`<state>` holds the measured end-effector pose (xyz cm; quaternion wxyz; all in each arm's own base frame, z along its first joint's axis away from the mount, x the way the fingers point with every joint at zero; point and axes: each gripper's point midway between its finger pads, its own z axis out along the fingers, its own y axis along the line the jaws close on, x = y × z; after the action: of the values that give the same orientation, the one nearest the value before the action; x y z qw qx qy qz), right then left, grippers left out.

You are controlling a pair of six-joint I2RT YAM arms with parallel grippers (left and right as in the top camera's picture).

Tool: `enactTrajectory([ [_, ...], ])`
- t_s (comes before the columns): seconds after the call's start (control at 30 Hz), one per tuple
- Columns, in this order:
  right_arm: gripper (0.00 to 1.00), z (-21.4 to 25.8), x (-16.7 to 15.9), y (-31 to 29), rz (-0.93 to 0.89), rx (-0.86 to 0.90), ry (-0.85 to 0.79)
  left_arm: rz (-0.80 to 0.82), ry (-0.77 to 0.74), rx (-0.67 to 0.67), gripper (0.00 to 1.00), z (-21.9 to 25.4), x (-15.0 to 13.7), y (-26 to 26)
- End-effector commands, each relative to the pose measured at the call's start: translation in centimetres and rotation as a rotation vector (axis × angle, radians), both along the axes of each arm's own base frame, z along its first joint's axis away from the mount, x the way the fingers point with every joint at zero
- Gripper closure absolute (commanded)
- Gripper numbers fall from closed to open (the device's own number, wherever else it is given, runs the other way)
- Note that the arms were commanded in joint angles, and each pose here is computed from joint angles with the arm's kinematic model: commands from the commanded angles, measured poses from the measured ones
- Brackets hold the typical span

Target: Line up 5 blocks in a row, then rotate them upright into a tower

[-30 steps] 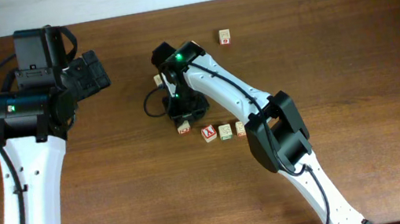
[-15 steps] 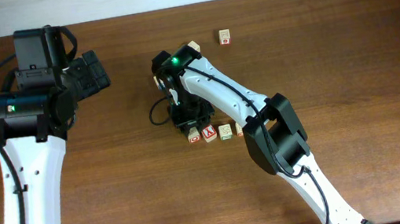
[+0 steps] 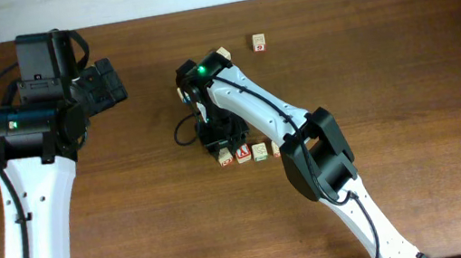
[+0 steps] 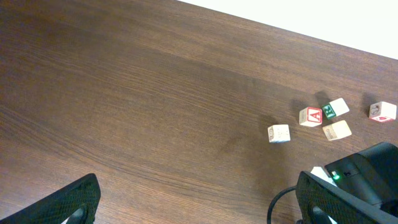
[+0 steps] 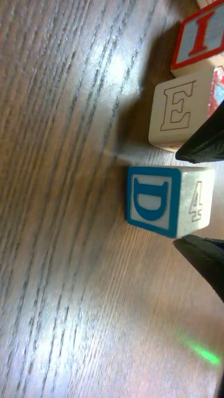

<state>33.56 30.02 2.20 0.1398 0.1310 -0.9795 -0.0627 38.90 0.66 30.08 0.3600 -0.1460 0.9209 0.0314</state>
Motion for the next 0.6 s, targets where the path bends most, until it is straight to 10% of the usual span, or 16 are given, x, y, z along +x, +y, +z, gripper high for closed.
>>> enactTrajectory([
  [0.0,0.60,4.4,2.7,0.6,-0.028,0.075,-0.121,0.017,-0.008,0.001,0.01,0.3,0.1,0.3],
  [0.57,0.60,29.2,5.2,-5.1,-0.067,0.365,-0.644,0.017,-0.008,0.001,0.01,0.3,0.1,0.3],
])
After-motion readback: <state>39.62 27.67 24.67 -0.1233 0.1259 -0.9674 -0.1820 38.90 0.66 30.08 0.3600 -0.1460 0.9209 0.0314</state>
